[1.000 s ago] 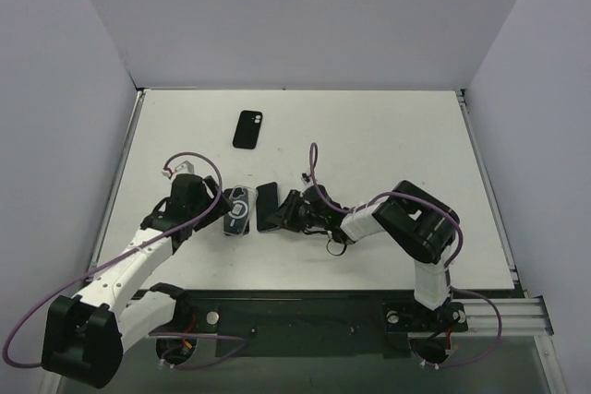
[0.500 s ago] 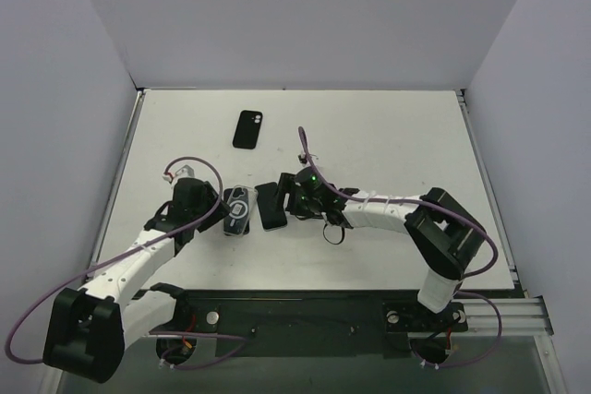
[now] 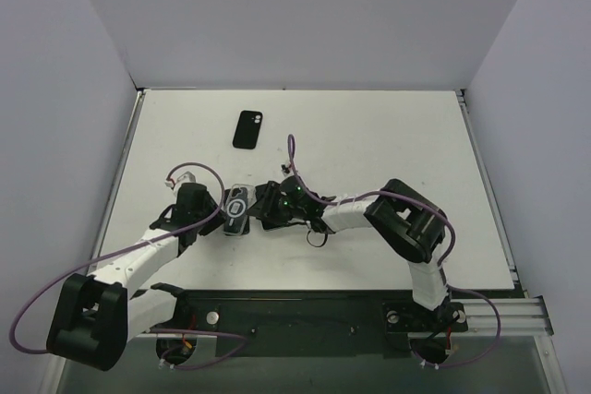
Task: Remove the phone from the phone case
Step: Pick up the phone case from the center of the board.
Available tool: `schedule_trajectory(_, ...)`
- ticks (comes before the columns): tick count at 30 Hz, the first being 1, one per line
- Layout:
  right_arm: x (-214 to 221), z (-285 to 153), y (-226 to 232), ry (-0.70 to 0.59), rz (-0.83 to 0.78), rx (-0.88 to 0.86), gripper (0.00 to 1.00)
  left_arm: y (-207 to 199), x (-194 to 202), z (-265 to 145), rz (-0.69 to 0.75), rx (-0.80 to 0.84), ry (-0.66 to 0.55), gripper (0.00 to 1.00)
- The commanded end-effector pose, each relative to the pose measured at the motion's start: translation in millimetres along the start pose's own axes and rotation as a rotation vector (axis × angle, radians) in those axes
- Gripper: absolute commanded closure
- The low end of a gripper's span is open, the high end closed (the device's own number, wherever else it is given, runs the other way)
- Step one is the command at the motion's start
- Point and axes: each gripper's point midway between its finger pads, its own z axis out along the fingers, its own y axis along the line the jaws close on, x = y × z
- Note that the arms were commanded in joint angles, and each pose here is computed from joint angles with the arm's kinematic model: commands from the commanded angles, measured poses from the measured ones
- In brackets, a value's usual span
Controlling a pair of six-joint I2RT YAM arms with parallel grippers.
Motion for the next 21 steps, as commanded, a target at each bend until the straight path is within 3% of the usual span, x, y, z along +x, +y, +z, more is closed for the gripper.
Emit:
schedule_trajectory(1, -18.3, 8.2, 38.4, -0.05, 0.066, -0.149, 0.65, -0.8, -6.3, 6.5, -0.03, 0.0, -0.031, 0.57)
schedule_trajectory(15, -34.4, 18.7, 36.6, -0.103, 0.028, -0.153, 0.62, 7.2, -2.1, 7.1, -0.027, -0.013, -0.036, 0.58)
schedule_trajectory(21, -33.9, 26.9, 51.1, -0.083, 0.033, -0.182, 0.67, 6.5, -1.2, 8.3, -0.033, -0.005, -0.034, 0.58)
